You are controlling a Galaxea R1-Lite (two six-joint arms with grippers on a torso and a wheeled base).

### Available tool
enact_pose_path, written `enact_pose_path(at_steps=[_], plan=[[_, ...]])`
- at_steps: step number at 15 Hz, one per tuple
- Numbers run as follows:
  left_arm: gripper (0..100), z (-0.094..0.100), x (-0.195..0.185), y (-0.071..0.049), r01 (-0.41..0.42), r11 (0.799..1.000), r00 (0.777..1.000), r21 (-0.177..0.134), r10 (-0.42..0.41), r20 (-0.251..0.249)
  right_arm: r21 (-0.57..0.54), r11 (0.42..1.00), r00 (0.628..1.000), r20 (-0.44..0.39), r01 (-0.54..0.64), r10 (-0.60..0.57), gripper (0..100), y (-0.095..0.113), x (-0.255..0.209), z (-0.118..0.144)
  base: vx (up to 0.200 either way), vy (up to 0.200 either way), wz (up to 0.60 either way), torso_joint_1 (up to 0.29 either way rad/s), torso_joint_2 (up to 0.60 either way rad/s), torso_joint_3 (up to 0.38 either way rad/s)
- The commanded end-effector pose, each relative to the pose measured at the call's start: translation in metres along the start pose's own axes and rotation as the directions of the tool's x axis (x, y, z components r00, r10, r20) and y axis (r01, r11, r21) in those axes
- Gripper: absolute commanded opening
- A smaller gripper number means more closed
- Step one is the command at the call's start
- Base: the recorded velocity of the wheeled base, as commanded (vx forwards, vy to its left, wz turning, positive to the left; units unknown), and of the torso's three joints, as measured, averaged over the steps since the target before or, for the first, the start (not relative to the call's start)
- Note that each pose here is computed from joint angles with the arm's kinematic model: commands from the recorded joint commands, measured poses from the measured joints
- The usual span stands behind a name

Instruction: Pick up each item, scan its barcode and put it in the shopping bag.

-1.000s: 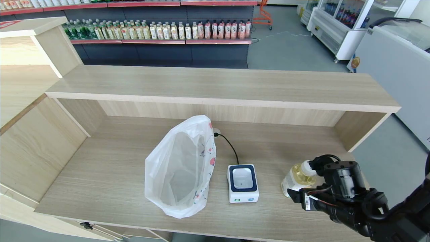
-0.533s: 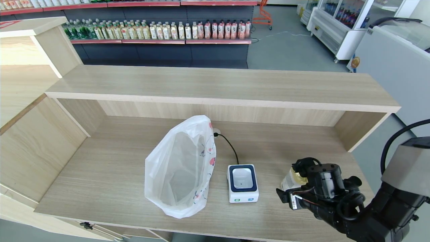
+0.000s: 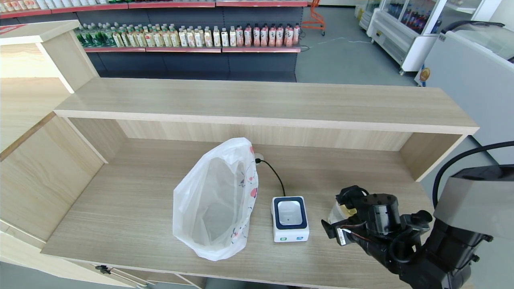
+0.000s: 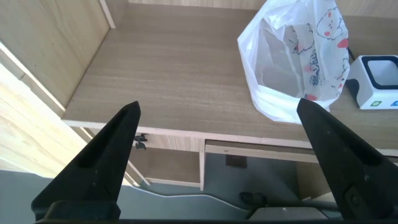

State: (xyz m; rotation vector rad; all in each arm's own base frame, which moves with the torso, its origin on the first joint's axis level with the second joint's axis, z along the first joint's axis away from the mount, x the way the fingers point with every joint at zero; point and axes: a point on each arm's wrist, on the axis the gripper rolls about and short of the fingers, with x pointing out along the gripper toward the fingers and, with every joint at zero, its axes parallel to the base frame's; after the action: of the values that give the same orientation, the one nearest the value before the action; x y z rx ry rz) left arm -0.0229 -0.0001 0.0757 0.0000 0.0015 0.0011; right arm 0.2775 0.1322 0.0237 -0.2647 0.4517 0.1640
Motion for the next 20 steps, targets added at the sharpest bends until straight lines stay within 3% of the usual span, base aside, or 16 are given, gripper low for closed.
enact_pose_path(at_steps=[1,7,8,20], plan=[[100,0.0,0.0,0.0,0.0,1.0,1.0,0.0,0.0,0.0,-0.002,1.0,1.0,-0.009,0.0,0.0,100,0.001,0.004,-0.003,0.0,0.0,0.0,0.0,0.0,0.0],[100,0.0,0.0,0.0,0.0,1.0,1.0,0.0,0.0,0.0,0.023,1.0,0.998,0.058,-0.02,0.018,100,0.003,0.018,0.004,0.0,0.0,0.0,0.0,0.0,0.0],[100,0.0,0.0,0.0,-0.002,1.0,1.0,0.0,0.002,0.0,0.029,0.999,0.997,0.074,-0.024,0.021,0,0.004,0.021,0.003,0.0,0.0,0.0,0.0,0.0,0.0],[100,0.0,0.0,0.0,0.0,1.0,1.0,0.0,0.0,0.0,0.038,0.999,0.992,0.123,-0.008,0.004,0,-0.002,0.031,0.013,0.0,0.0,0.0,0.0,0.0,0.0]])
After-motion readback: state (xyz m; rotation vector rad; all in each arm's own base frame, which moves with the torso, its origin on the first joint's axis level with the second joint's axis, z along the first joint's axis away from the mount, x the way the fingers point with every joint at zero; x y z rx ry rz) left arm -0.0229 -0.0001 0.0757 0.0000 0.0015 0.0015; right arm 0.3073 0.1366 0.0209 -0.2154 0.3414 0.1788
